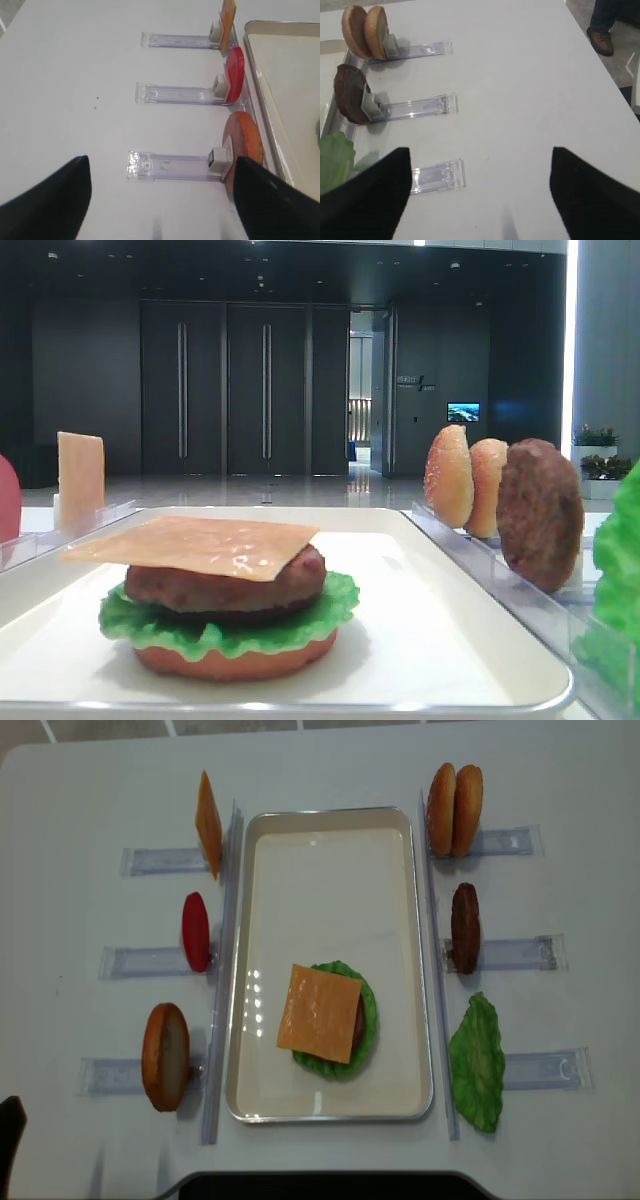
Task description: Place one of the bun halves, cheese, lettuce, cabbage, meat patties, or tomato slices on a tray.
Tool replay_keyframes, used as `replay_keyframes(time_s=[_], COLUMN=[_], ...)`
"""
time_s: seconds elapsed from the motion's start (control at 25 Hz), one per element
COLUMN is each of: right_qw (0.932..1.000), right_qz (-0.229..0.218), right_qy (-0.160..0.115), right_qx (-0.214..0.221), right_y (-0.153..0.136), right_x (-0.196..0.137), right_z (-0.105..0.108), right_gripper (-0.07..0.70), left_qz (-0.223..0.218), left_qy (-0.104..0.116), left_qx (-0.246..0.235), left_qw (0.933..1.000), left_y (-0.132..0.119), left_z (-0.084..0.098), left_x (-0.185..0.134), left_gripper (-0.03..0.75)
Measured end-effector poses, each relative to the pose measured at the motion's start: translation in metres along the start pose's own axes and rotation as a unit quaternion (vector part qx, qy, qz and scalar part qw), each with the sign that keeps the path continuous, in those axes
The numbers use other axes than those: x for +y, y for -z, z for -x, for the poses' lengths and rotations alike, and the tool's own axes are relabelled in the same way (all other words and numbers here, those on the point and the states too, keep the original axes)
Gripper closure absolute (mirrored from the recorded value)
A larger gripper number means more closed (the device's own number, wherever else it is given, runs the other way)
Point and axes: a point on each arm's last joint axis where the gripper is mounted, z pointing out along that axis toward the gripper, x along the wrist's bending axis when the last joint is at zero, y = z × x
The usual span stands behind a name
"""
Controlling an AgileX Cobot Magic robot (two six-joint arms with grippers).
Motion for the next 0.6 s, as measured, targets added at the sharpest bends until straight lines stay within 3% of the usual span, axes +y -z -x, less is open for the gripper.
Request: replay_keyframes(time_s=[0.6], right_qw=[1.0000], right_qz=[0.000], right_qy=[0.000], right_qx=[0.000], right_y=[0.0000], right_x=[0.0000], right_z=[0.0000], right_gripper=[0.091], left_qz=[0.000], left_qy=[0.000], left_qx=[0.000], left_qw=[1.0000], left_y=[0.0000], left_z=[0.0000], left_x=[0.0000], left_gripper=[0.024])
